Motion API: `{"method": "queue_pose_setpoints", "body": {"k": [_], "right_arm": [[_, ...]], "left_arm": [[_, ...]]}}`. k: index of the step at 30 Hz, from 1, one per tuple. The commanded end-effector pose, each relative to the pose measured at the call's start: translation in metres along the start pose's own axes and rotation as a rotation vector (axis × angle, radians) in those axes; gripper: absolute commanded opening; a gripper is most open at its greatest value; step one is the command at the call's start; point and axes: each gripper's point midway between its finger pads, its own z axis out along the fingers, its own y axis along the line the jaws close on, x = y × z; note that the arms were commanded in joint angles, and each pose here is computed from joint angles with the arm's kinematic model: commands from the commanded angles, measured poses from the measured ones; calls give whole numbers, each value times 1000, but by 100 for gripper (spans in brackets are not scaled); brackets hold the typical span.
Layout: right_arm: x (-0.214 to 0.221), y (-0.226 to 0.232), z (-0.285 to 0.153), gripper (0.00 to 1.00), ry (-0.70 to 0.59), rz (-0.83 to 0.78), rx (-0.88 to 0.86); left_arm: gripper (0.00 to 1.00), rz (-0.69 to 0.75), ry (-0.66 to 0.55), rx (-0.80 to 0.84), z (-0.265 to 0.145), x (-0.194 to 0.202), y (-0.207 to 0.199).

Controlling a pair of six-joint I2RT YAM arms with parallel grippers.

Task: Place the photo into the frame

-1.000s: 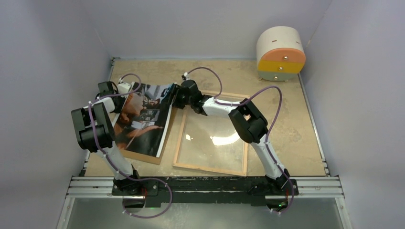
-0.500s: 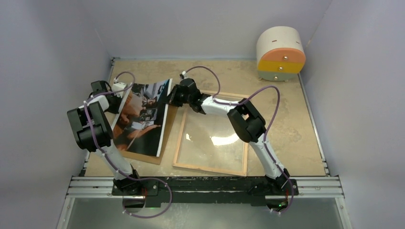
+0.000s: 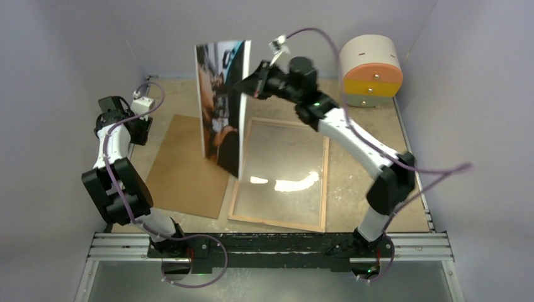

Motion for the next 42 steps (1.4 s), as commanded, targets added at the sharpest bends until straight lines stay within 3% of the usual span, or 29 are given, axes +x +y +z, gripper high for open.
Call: {"method": "queue_pose_setpoints", "body": {"k": [1, 4, 6, 7, 12, 16, 18, 25, 28, 38, 42], "right_arm": [[-52, 61, -94, 0, -91, -211, -82], [-85, 79, -164, 0, -207, -263, -55], [-101, 89, -211, 0, -300, -318, -3], [-108, 100, -235, 0, -351, -360, 38], [-132, 30, -290, 0, -304, -318, 664], [-146, -2, -330, 0, -417, -346, 927], [-143, -10, -329, 0, -405, -338, 957], [-93, -53, -276, 0, -120, -456, 1133], [-86, -58, -262, 0, -78, -507, 1177], [-116, -30, -288, 0, -277, -688, 1424], [-140, -11, -322, 0, -441, -708, 1507]], "left_arm": [[44, -6, -114, -79, -46, -37, 19], [52, -19, -146, -118, -65, -47, 25], [73, -40, -193, -163, -80, -54, 29], [78, -42, -219, -175, -87, -57, 28], [86, -68, -288, -167, -104, -66, 20], [88, -107, -273, -113, -100, -61, 8], [89, -118, -261, -100, -96, -56, 4], [92, -109, -245, -82, -86, -43, -5], [92, -113, -240, -75, -82, -40, -7], [92, -104, -210, -66, -73, -29, -10], [92, -101, -209, -67, -73, -28, -11]]}}
